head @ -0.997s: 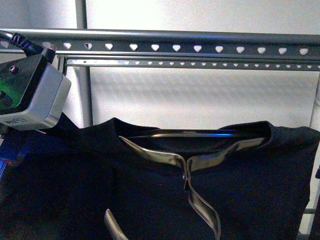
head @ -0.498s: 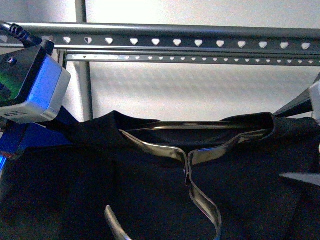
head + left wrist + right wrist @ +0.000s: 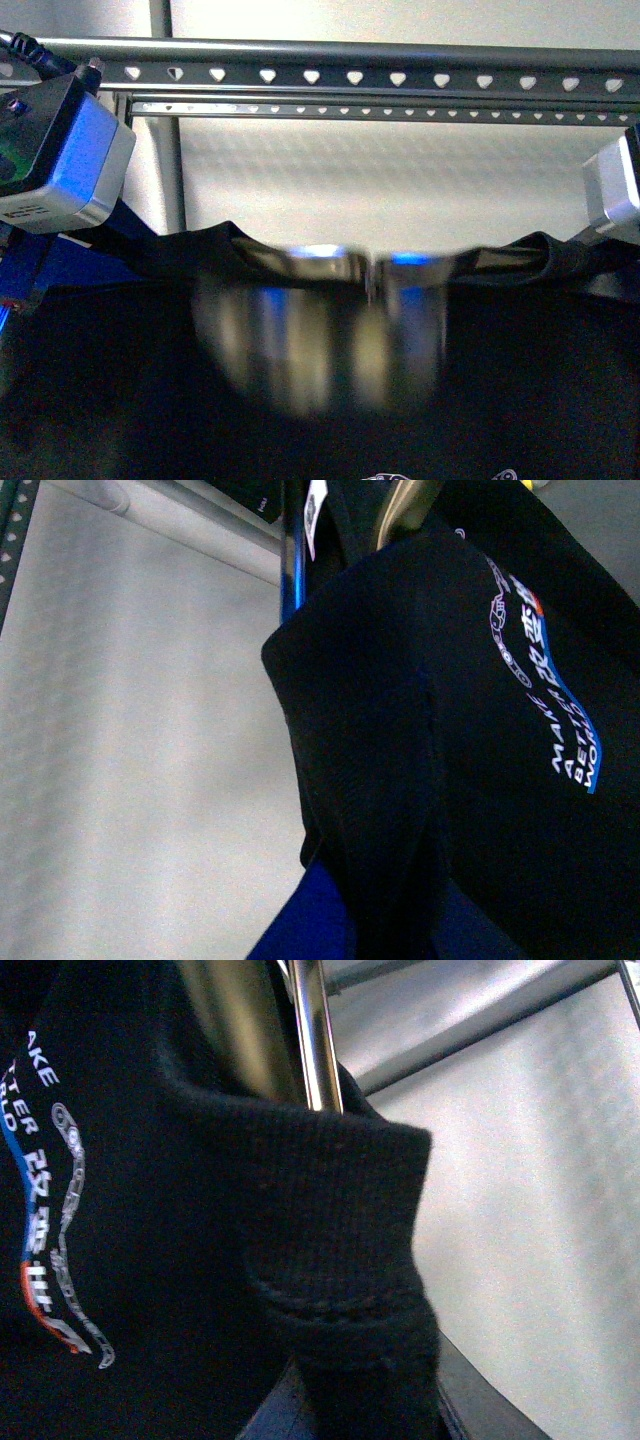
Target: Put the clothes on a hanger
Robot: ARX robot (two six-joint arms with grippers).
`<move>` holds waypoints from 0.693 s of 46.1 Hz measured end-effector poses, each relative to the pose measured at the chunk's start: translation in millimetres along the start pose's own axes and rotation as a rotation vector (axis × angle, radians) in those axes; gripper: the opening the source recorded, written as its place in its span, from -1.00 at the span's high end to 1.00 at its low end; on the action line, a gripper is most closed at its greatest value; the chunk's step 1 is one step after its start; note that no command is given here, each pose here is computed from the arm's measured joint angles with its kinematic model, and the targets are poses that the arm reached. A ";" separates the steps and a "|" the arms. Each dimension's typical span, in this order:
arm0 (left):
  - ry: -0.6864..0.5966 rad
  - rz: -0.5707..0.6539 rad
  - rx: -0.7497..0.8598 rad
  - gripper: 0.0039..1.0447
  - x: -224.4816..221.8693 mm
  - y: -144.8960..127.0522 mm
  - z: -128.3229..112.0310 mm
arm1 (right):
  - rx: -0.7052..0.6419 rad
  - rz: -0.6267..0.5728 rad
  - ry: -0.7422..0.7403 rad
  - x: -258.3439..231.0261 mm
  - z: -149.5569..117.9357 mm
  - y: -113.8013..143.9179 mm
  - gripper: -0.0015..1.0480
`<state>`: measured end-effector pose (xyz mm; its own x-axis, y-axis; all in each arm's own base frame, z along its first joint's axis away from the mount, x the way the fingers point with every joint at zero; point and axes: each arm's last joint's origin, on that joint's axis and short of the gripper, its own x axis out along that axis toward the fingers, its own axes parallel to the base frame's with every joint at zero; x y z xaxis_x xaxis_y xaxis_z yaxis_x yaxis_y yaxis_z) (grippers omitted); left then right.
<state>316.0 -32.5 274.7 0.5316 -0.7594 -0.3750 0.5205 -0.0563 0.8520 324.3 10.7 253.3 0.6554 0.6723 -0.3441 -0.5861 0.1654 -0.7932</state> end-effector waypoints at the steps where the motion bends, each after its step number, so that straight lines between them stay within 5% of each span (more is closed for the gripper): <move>1: 0.001 0.001 0.002 0.75 0.0 0.2 0.0 | 0.004 0.003 -0.005 -0.3 -0.8 2.2 0.81; 25: -0.008 0.005 0.008 -0.83 -0.2 0.9 0.5 | 0.282 0.021 0.117 -19.7 -72.0 50.3 0.85; 32: 0.042 0.047 -0.045 -0.87 0.3 1.2 -0.5 | 0.331 0.023 0.168 -22.9 -87.2 56.9 0.85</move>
<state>317.1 -32.5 275.4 0.5833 -0.7324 -0.3512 0.5236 0.0086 0.8519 317.5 -58.2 172.3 0.6929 0.5554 -0.4598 -0.7062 0.3942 -0.5881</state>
